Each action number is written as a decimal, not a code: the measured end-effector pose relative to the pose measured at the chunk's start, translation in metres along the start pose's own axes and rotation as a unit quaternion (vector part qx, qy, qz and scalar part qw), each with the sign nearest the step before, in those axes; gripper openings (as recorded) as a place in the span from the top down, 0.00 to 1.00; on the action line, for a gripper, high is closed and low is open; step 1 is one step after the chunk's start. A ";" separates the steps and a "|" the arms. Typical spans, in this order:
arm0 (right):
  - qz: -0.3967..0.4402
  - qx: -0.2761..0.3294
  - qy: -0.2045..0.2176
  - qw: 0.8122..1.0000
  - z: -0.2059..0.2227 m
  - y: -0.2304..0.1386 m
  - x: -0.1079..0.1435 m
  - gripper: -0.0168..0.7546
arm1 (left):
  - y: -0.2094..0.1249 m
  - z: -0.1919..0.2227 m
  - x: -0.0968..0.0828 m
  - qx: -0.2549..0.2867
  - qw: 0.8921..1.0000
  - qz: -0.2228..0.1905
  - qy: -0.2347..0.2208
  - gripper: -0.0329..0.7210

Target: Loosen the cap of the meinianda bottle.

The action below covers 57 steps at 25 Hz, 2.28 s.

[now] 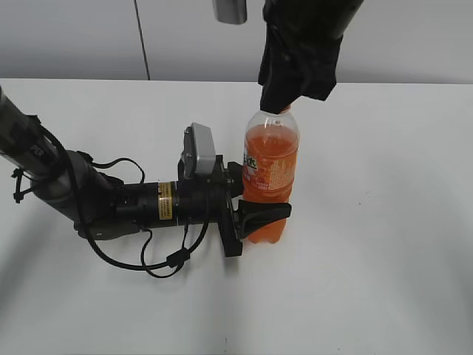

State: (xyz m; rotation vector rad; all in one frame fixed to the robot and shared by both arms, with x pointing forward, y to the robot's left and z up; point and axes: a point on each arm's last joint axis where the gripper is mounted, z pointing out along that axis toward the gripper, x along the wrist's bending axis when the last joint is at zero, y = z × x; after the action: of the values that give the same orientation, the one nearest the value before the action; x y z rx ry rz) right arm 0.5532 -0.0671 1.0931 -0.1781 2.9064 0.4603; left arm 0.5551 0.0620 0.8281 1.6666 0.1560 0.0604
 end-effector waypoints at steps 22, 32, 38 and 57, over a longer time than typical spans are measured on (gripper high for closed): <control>0.090 0.008 -0.021 0.996 -0.007 0.001 -0.004 0.21 | 0.000 0.000 0.000 0.000 1.000 0.000 0.000 0.45; 0.384 -0.043 -0.061 0.920 -0.039 0.011 -0.013 0.24 | 0.000 0.000 0.000 0.000 1.000 0.000 0.000 0.45; 0.525 -0.060 -0.056 0.847 -0.045 0.012 -0.012 0.24 | 0.000 0.000 0.000 0.000 1.000 0.000 0.000 0.45; 0.559 -0.007 -0.026 0.828 -0.014 -0.001 0.000 0.24 | 0.000 0.000 0.000 0.000 1.000 0.000 0.001 0.45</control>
State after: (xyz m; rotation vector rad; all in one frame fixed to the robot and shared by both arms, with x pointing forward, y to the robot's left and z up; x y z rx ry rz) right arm 0.5505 -0.0724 1.1058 1.5604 2.6180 0.5950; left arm 0.5553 0.0620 0.8281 1.6660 0.1573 0.0615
